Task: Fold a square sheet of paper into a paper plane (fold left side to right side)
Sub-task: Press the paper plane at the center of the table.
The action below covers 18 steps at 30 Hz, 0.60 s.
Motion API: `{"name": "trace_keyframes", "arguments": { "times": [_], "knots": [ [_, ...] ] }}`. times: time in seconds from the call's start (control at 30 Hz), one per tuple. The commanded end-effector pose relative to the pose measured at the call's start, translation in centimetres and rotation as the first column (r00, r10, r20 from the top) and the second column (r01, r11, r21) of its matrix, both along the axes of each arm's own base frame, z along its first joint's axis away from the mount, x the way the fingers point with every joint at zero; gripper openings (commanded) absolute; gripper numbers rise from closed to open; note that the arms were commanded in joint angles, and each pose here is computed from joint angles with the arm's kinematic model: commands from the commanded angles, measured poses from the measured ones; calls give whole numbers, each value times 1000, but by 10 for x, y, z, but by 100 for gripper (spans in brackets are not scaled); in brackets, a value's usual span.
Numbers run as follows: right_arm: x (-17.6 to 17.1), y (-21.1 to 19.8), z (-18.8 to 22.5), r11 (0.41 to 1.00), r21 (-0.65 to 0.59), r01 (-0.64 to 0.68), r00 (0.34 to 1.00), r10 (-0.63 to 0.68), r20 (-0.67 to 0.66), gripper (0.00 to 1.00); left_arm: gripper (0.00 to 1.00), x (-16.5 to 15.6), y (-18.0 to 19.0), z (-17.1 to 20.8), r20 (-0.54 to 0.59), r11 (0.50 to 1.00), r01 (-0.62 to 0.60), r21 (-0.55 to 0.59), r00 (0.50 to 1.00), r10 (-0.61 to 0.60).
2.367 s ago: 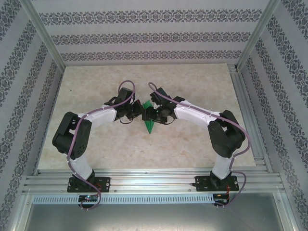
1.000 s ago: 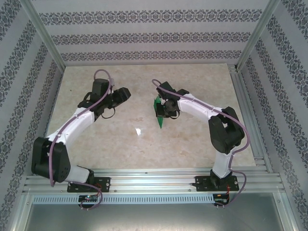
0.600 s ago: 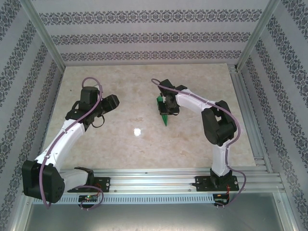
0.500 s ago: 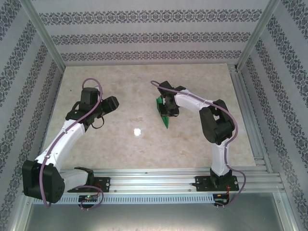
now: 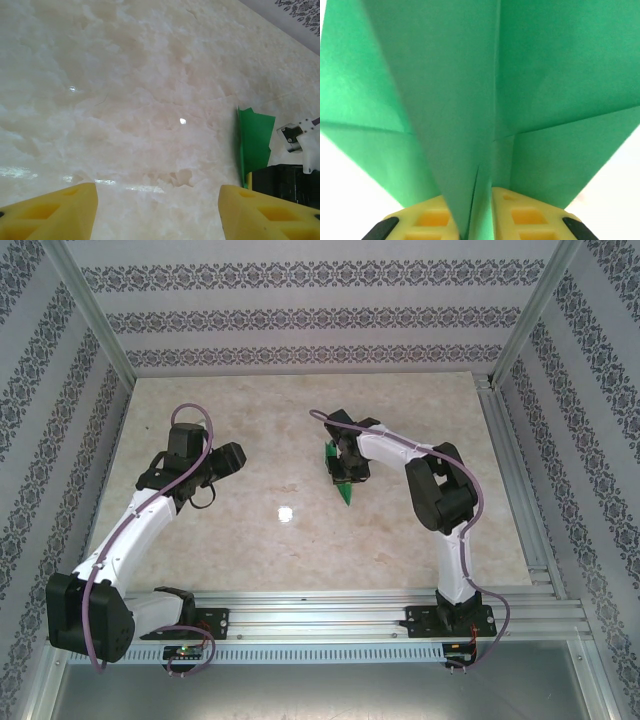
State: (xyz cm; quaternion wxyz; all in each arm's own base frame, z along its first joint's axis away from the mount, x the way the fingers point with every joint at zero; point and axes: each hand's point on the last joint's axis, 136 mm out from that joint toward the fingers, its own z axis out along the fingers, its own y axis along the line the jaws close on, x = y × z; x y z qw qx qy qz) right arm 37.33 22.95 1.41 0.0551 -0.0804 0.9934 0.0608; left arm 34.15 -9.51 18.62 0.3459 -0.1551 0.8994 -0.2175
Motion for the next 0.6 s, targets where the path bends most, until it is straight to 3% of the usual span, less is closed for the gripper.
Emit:
{"name": "trace_keyframes", "arguments": {
  "times": [0.0, 0.3, 0.57],
  "knots": [
    [6, -13, -3, 998, -59, 5, 1000, -5, 1, 22, 66, -1, 9, 9, 24, 999, -14, 30, 1000, 13],
    [15, -29, 14, 996, -90, 19, 999, -15, 48, 33, 66, 0, 8, 9, 24, 999, -10, 31, 1000, 9],
    [13, -30, -5, 997, -80, 15, 1000, -15, 5, 22, 66, -2, 7, 6, 15, 1000, -1, 28, 1000, 0]
  ]
}}
